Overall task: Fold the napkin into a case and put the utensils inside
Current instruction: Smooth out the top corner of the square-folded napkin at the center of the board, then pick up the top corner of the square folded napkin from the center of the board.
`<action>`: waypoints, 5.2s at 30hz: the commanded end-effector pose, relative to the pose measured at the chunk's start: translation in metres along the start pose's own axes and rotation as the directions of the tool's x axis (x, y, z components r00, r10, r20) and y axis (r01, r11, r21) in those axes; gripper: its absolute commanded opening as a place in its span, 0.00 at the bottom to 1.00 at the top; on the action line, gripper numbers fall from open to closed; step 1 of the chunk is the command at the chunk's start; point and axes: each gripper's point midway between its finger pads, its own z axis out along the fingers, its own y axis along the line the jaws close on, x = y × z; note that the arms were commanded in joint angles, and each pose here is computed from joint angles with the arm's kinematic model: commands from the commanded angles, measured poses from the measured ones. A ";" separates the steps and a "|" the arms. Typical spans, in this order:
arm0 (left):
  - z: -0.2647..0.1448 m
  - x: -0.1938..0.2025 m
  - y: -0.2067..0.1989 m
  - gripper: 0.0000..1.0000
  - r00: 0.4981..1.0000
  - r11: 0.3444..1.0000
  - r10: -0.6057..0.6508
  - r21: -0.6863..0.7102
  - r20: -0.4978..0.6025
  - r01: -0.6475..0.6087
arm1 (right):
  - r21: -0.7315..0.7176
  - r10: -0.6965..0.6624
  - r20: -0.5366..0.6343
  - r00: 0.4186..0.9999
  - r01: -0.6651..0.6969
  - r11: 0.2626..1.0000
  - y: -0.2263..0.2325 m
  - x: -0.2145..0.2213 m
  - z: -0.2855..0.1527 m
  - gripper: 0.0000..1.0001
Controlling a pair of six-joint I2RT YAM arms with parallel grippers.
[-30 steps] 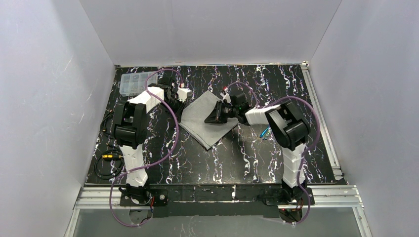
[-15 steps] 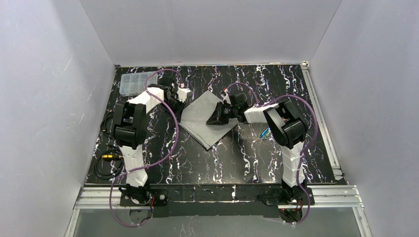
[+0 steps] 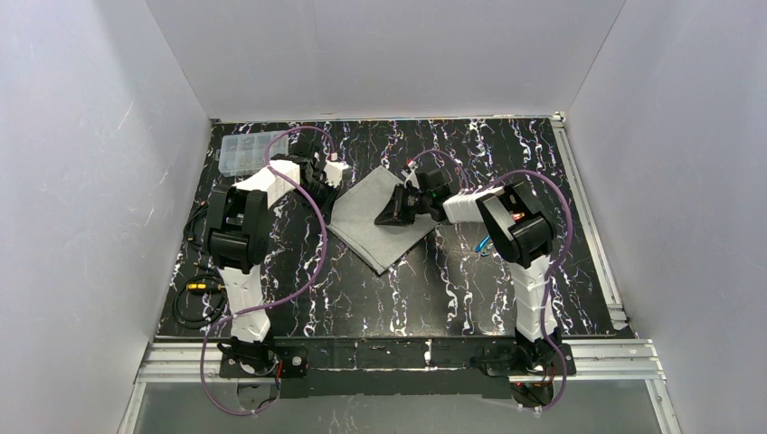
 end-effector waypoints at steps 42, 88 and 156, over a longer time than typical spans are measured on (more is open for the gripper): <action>0.030 -0.060 -0.104 0.10 0.970 0.821 -0.232 0.520 -0.072 0.235 | 0.092 0.026 -0.009 1.000 -0.025 0.995 -0.039 0.028 -0.001 0.11; -0.007 0.008 -0.022 0.07 0.967 0.887 -0.244 0.388 -0.065 0.250 | 0.059 0.027 0.008 1.000 -0.027 0.998 -0.053 -0.013 -0.106 0.24; -0.112 0.016 -0.018 0.98 0.730 0.756 0.574 0.102 0.372 -0.647 | 0.419 -0.791 -0.435 0.430 0.874 0.245 -0.003 0.148 -0.067 0.47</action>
